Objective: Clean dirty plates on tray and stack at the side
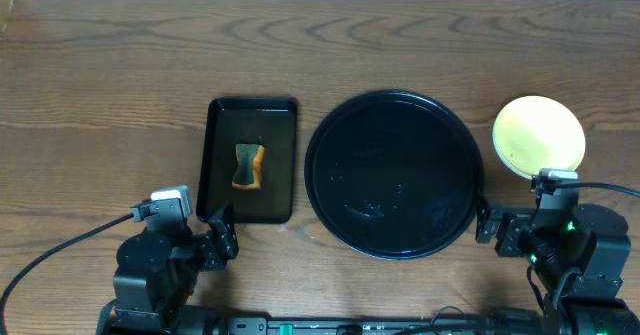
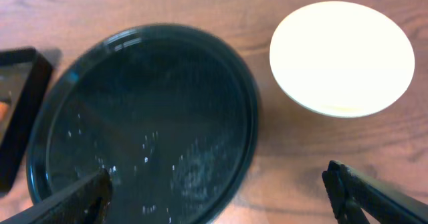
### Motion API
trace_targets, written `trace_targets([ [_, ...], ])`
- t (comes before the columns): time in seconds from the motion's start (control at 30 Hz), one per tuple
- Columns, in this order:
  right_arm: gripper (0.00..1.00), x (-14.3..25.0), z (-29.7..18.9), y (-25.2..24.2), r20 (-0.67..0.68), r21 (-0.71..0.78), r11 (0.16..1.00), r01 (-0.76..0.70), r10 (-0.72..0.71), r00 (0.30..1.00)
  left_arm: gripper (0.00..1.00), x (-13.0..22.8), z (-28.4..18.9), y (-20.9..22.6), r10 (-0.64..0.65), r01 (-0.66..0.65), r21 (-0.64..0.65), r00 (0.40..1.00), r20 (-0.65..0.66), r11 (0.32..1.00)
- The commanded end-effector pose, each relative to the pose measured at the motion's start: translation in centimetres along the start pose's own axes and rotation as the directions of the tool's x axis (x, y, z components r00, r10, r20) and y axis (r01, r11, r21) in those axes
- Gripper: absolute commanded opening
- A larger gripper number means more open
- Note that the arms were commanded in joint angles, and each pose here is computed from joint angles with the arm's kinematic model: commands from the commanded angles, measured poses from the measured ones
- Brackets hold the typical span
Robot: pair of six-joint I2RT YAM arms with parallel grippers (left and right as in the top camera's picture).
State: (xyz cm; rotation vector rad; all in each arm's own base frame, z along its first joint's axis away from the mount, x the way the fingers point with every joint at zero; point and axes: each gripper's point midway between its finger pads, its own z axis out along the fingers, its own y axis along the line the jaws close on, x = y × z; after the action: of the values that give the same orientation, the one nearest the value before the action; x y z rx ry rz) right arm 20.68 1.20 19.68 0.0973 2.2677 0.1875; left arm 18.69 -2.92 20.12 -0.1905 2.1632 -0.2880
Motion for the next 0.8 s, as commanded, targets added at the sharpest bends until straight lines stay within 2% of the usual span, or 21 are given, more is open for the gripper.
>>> trace_targets([
  [0.0,0.99,1.0,0.2,-0.1,-0.036,0.005,1.0,0.014,-0.013,0.999,0.79,0.2,0.1,0.0,0.008,-0.008,0.003,1.0,-0.005,1.0],
  [0.43,0.99,3.1,-0.1,-0.6,-0.111,0.031,0.999,0.023,-0.019,0.994,0.79,0.2,0.1,0.0,0.008,-0.008,0.003,1.0,-0.005,1.0],
  [0.6,0.99,0.4,-0.7,-0.3,0.086,0.02,0.999,0.051,-0.052,0.995,0.79,0.2,0.1,0.0,0.008,-0.008,0.003,1.0,-0.005,1.0],
  [0.77,0.99,-1.9,-1.0,1.2,0.359,-0.041,0.991,0.125,-0.102,0.928,0.79,0.2,0.1,0.0,0.008,-0.008,0.003,1.0,-0.005,1.0],
])
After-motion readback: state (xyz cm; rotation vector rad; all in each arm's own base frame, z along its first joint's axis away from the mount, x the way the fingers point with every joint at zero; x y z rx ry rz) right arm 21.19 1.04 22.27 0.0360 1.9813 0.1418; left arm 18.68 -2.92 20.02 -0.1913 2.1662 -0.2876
